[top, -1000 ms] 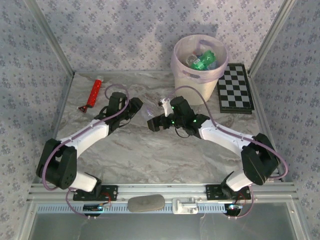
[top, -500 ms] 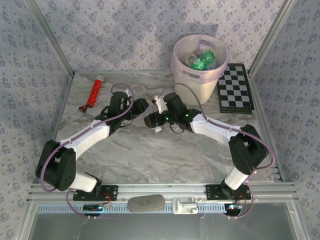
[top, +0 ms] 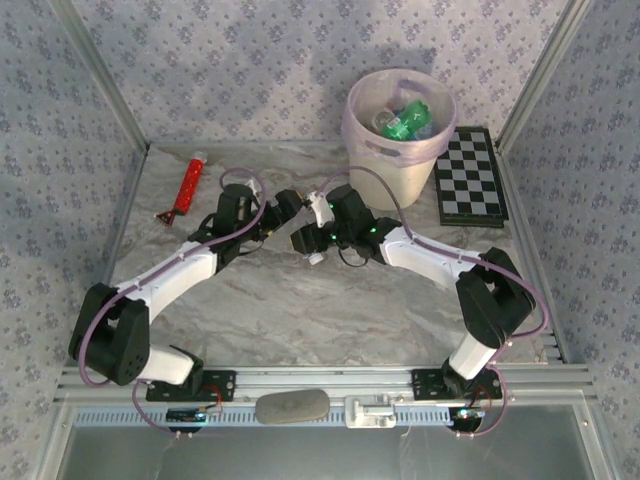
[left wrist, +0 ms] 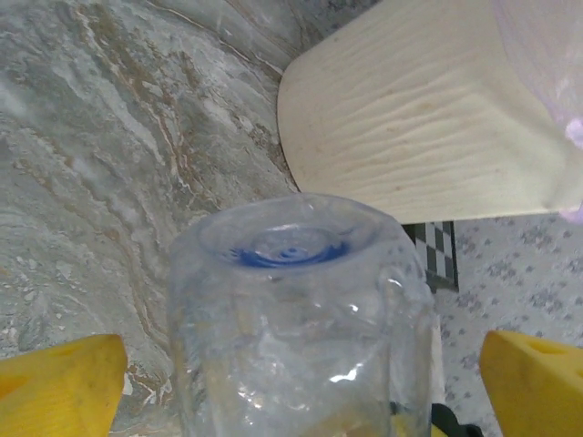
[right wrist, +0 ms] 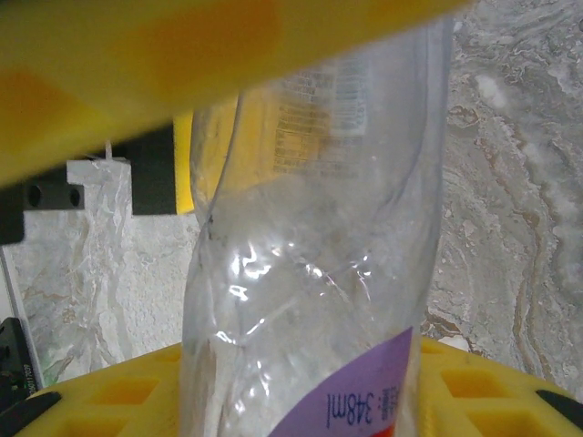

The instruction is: Put the plastic bottles in the bin

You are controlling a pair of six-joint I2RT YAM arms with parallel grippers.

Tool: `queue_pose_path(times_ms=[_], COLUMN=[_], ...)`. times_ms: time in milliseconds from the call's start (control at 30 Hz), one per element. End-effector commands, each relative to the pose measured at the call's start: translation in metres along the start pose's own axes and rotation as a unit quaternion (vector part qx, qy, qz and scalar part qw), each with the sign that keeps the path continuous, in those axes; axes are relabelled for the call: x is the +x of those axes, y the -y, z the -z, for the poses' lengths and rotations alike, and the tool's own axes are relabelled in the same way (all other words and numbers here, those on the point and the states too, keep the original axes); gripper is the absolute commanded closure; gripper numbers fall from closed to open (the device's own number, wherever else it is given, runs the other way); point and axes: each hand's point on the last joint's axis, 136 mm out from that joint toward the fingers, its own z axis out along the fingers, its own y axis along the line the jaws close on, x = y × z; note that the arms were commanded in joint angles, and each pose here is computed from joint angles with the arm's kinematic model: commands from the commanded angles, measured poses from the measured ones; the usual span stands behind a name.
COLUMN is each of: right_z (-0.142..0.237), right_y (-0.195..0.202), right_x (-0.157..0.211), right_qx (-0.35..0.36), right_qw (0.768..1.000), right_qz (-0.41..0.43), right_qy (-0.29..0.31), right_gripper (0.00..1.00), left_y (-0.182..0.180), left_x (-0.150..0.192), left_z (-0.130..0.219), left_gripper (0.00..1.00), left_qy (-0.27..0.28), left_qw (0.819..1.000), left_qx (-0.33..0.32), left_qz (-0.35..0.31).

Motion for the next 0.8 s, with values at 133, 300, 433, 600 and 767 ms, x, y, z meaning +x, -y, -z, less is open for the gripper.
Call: queue_pose_path(times_ms=[133,300,433,600,767], right_z=[0.045,0.097,0.139,0.182,0.203], right_y=[0.027,0.053,0.068,0.093,0.130], right_x=[-0.042,-0.092,-0.139,-0.191,-0.231], right_qx=[0.073,0.145,0.171,0.216,0.243], right_qw=[0.996,0.985,0.974,0.951,0.928], right_qz=[0.016,0.009,-0.009,-0.030,-0.064], right_qy=[0.037,0.092,0.150,0.222,0.275], right_gripper=[0.53,0.53,0.53,0.53,0.53], left_y=[-0.028,-0.052,-0.065,-0.077,-0.083], left_x=[-0.045,-0.056,-0.051,-0.041,-0.034], left_z=[0.040,0.056,0.057,0.052,0.051], left_gripper=[0.00,0.00,0.00,0.00,0.00], left_qy=[0.076,0.096,0.091,0.080,0.072], left_qw=[0.996,0.991,0.991,0.991,0.992], left_qx=[-0.050,-0.087,-0.100,-0.106,-0.107], left_qz=[-0.013,-0.025,-0.022,-0.014,-0.012])
